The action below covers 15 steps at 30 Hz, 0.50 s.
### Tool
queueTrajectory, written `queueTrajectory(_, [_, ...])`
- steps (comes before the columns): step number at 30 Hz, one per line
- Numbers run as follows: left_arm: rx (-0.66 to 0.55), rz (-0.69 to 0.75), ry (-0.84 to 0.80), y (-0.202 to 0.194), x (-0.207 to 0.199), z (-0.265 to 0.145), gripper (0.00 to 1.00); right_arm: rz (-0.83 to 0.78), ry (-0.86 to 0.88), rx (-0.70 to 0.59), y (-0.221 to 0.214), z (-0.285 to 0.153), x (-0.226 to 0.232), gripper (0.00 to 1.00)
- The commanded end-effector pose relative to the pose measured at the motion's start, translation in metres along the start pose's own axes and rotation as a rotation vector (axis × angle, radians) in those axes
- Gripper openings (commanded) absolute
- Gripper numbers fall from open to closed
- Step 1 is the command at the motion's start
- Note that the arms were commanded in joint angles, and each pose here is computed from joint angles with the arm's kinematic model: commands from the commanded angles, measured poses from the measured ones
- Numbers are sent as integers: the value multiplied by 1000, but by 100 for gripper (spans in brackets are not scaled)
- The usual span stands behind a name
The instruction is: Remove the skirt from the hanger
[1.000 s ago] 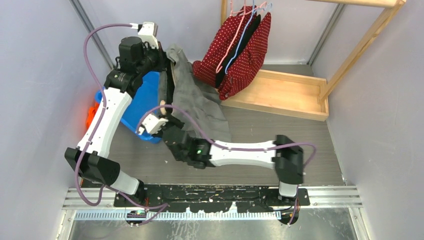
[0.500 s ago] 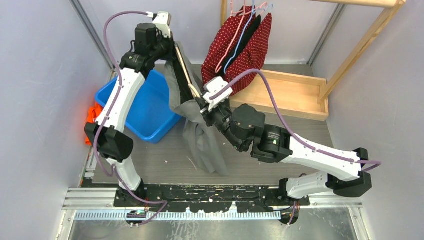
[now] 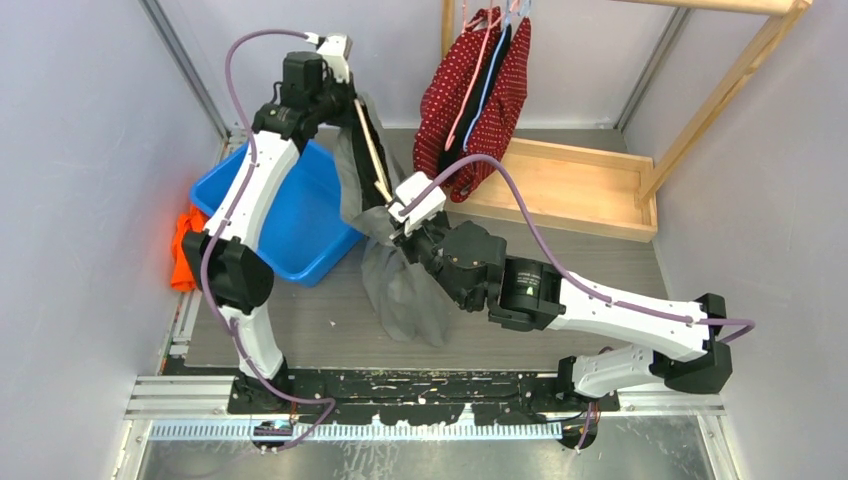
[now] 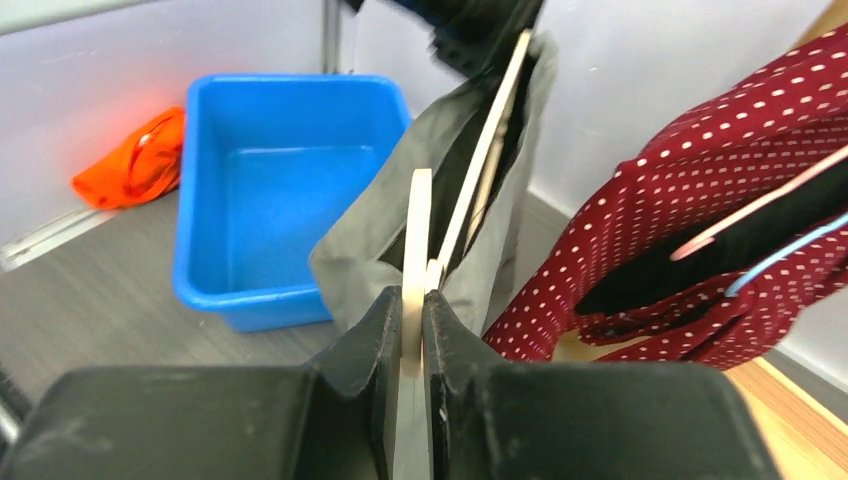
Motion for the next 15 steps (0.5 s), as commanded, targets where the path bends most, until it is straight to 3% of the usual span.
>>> queueTrajectory(1, [-72, -10, -15, 5, -7, -29, 0, 78, -112, -285, 72, -5, -18, 1])
queueTrajectory(9, [-76, -18, -65, -22, -39, -71, 0, 91, -177, -493, 120, 11, -30, 1])
queueTrajectory(15, [-98, -18, -73, -9, -45, -98, 0, 158, -198, -594, 146, 19, -49, 1])
Point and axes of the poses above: each gripper's point midway between its finger pads, its own z axis out along the fingers, its own x axis along the line the jaws close on, y = z × x, the point moved 1 cm from there along -z, back along the fingers, and after that the axes turned 15 degrees about z, right-handed, at the moved point
